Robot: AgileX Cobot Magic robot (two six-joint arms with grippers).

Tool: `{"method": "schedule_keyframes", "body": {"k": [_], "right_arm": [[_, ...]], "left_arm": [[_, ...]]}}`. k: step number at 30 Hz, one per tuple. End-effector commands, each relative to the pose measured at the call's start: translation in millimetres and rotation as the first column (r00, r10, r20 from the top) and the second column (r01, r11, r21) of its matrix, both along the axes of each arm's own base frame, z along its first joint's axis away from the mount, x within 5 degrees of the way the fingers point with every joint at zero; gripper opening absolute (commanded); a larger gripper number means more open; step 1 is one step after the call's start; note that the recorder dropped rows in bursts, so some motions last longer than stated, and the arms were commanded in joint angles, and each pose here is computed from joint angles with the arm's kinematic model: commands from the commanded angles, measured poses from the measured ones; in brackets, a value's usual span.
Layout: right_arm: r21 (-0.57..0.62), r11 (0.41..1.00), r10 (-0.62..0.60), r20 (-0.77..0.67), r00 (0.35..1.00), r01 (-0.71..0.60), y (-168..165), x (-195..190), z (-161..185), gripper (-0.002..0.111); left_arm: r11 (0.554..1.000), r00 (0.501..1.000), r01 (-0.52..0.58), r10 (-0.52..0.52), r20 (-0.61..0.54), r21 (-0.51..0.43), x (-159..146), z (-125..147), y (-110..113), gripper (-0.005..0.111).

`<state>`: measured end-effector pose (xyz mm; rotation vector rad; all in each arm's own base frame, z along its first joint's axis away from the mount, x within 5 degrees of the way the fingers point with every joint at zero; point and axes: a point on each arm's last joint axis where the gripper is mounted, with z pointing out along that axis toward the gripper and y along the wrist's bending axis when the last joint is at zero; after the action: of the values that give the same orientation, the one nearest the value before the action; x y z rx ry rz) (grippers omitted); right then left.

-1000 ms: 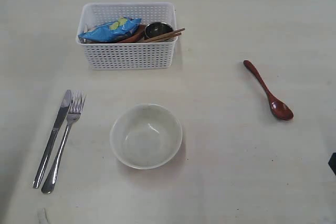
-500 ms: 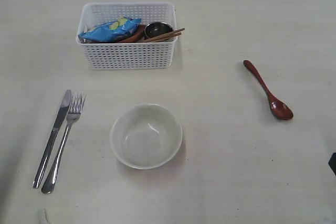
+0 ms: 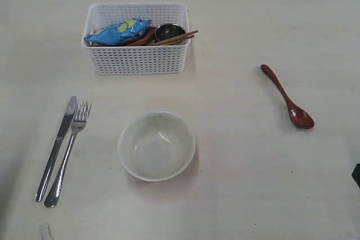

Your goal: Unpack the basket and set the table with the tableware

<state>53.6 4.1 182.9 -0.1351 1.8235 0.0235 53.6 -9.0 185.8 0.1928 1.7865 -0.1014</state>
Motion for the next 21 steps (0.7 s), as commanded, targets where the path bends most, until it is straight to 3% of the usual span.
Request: {"method": "schedule_keyframes", "body": {"k": [1,19,21], "right_arm": [[0.005,1.0,-0.007,0.004,1.0,0.007,-0.4,-0.2,-0.5,0.0],[0.005,1.0,-0.007,0.004,1.0,0.007,-0.4,-0.2,-0.5,0.0],[-0.042,0.999,-0.007,0.008,1.0,0.007,-1.4,-0.1,-0.4,0.0]], "left_arm": [[1.0,1.0,-0.002,0.002,-0.007,0.004,-0.3,-1.4,0.2,0.0],[1.0,1.0,-0.002,0.002,-0.007,0.004,-0.3,-1.4,0.2,0.0],[1.0,1.0,-0.002,0.002,-0.007,0.004,-0.3,-1.4,0.2,0.0]]}}
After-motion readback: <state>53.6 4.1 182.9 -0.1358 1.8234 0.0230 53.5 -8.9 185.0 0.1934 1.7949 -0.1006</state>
